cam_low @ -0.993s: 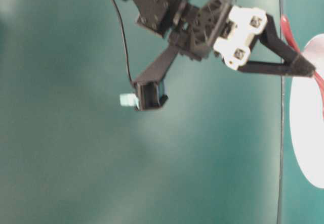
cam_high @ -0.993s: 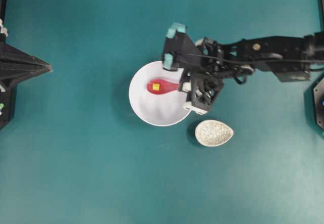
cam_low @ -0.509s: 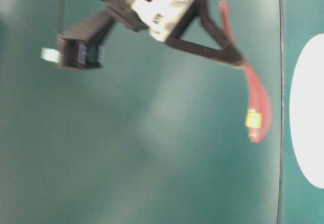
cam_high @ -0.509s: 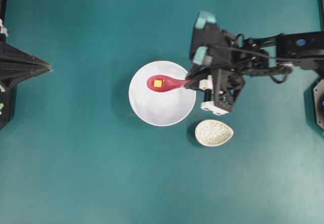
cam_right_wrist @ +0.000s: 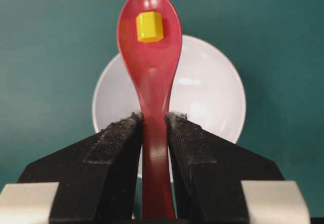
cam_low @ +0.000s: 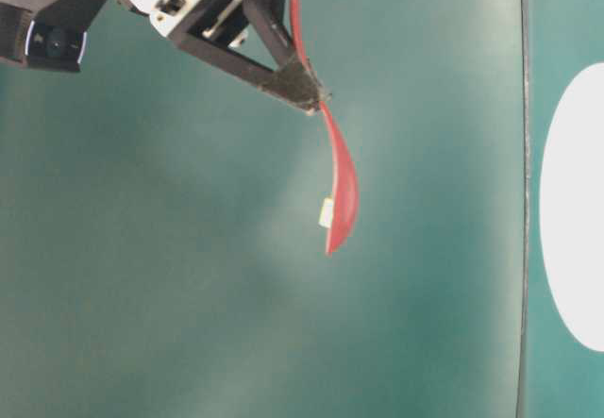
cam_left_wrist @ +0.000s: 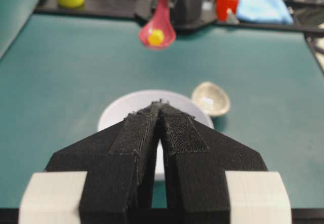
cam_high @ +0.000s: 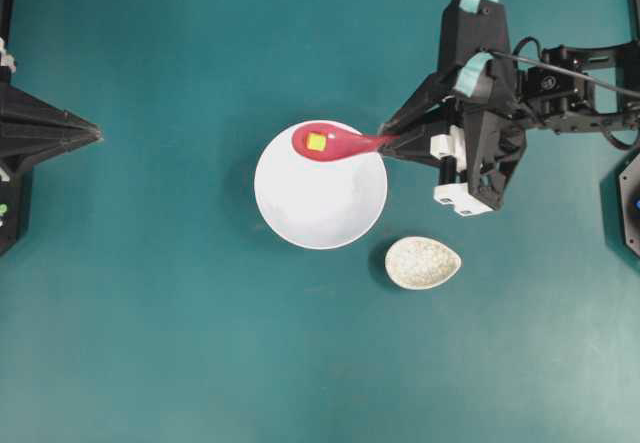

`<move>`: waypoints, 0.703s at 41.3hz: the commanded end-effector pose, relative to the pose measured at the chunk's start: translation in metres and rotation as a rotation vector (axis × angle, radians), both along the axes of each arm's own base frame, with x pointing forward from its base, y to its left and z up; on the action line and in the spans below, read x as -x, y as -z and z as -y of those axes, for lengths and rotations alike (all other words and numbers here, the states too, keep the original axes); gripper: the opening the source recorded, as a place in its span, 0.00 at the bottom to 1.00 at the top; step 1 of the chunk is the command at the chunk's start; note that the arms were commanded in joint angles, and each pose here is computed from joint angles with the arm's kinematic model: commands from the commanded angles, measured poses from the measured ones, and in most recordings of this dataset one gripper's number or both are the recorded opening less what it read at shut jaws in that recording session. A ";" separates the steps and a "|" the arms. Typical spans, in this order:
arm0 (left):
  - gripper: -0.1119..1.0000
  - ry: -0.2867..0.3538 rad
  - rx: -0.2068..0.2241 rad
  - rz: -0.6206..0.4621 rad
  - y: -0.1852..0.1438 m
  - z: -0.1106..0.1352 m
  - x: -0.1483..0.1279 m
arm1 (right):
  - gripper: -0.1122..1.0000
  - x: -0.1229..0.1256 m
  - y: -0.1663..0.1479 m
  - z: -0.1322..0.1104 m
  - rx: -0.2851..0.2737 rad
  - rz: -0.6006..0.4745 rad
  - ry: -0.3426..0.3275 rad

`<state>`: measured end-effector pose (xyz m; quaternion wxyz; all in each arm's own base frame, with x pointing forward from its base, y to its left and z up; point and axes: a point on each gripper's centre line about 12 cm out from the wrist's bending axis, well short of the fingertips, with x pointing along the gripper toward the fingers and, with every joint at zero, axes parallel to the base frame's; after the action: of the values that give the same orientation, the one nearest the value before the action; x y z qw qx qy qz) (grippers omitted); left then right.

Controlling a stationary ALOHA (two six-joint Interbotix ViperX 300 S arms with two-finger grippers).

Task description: Scoop the yellow hexagonal prism block from the bowl with a spoon using the right arm.

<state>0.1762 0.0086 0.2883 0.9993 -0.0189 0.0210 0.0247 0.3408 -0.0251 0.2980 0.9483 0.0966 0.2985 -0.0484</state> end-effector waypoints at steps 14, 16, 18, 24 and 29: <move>0.10 -0.001 0.001 0.046 -0.015 0.000 0.000 | 0.32 0.002 -0.016 -0.001 0.000 0.046 -0.001; 0.10 -0.001 0.002 0.049 -0.016 0.000 0.001 | 0.32 0.002 -0.017 -0.001 0.000 0.049 0.001; 0.10 -0.001 0.002 0.052 -0.017 0.000 0.001 | 0.32 0.002 -0.017 -0.001 0.000 0.051 -0.001; 0.10 -0.001 0.002 0.057 -0.018 0.000 0.002 | 0.32 0.002 -0.017 -0.001 0.000 0.049 -0.001; 0.10 -0.001 0.003 0.059 -0.018 0.000 0.002 | 0.32 0.002 -0.016 -0.001 0.000 0.046 -0.001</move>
<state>0.1730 0.0085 0.2938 0.9994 -0.0225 0.0087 0.0245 0.3403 -0.0245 0.2990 0.9487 0.0971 0.2971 -0.0478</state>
